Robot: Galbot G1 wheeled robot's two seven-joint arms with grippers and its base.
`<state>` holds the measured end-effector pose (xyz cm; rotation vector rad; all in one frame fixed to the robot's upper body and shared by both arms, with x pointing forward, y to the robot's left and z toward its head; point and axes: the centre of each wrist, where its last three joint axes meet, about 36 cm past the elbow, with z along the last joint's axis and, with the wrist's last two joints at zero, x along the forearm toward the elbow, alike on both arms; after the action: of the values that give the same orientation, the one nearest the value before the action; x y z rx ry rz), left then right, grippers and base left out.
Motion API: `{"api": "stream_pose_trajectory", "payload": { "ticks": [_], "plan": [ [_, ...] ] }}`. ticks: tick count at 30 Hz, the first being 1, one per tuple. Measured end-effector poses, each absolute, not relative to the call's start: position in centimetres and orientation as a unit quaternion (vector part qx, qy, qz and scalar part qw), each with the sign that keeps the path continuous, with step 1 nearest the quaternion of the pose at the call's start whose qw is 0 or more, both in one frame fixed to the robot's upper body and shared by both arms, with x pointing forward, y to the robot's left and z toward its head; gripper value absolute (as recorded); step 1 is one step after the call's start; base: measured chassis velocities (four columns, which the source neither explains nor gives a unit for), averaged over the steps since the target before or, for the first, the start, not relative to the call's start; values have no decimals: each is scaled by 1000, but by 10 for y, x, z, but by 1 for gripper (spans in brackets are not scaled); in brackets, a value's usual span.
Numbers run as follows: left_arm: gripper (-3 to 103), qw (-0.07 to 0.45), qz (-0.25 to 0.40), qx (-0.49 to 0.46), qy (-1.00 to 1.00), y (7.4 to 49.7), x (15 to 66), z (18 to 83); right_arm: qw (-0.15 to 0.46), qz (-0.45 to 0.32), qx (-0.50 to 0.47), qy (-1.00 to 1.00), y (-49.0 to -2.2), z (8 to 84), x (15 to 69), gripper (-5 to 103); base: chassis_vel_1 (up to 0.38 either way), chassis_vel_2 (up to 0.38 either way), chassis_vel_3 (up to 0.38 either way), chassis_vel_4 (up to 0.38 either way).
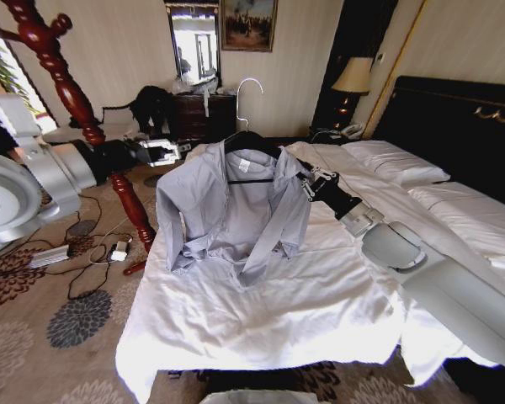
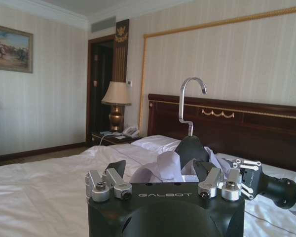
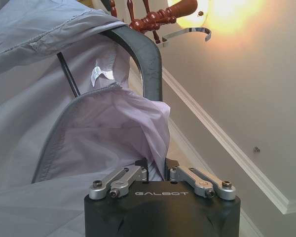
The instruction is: Pick up the clothes from the bed and hang them on the clothes hanger.
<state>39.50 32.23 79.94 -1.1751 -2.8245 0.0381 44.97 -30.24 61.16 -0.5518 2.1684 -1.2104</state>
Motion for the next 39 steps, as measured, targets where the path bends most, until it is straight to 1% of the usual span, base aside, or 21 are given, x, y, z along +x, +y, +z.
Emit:
{"api": "stream_pose_trajectory", "payload": {
  "ticks": [1,5,10,12,16,20,23,25,29,31,32,33,35,37,39],
  "plan": [
    [73,44,4,-387,-921,323,402,803,298,-455,-210,812,-301,611,448,15,0,0,0,0],
    [69,51,-14,-387,-921,328,417,806,304,-459,-213,808,-300,610,446,15,0,0,0,0],
    [68,65,-44,-405,-911,321,429,800,312,-463,-216,801,-298,612,444,15,0,0,0,0],
    [68,65,-73,-412,-906,314,432,792,318,-475,-220,791,-297,614,442,15,0,0,0,0],
    [68,63,-83,-419,-902,310,431,790,321,-474,-222,789,-295,616,440,15,0,0,0,0],
    [68,61,-83,-428,-898,305,428,789,322,-473,-221,790,-294,619,440,15,0,0,0,0],
    [66,52,-78,-430,-898,306,423,792,317,-471,-220,793,-296,618,442,15,0,0,0,0],
    [68,48,-75,-427,-900,308,422,794,314,-471,-220,794,-297,616,443,15,0,0,0,0],
    [70,28,-59,-397,-916,331,425,804,304,-470,-222,799,-298,609,444,15,0,0,0,0],
    [70,26,-57,-394,-917,333,425,804,304,-470,-222,799,-298,608,444,15,0,0,0,0],
    [68,21,-45,-386,-921,339,424,807,301,-469,-222,800,-298,606,445,15,0,0,0,0],
    [68,17,-30,-383,-923,342,421,809,299,-470,-222,800,-299,604,446,15,0,0,0,0],
    [68,16,-23,-385,-923,341,418,809,299,-470,-222,801,-299,604,447,15,0,0,0,0],
    [66,22,-7,-403,-915,332,402,804,298,-471,-219,801,-300,604,450,15,0,0,0,0],
    [68,28,-6,-414,-910,325,395,799,298,-471,-218,801,-300,605,451,15,0,0,0,0]
  ]
}}
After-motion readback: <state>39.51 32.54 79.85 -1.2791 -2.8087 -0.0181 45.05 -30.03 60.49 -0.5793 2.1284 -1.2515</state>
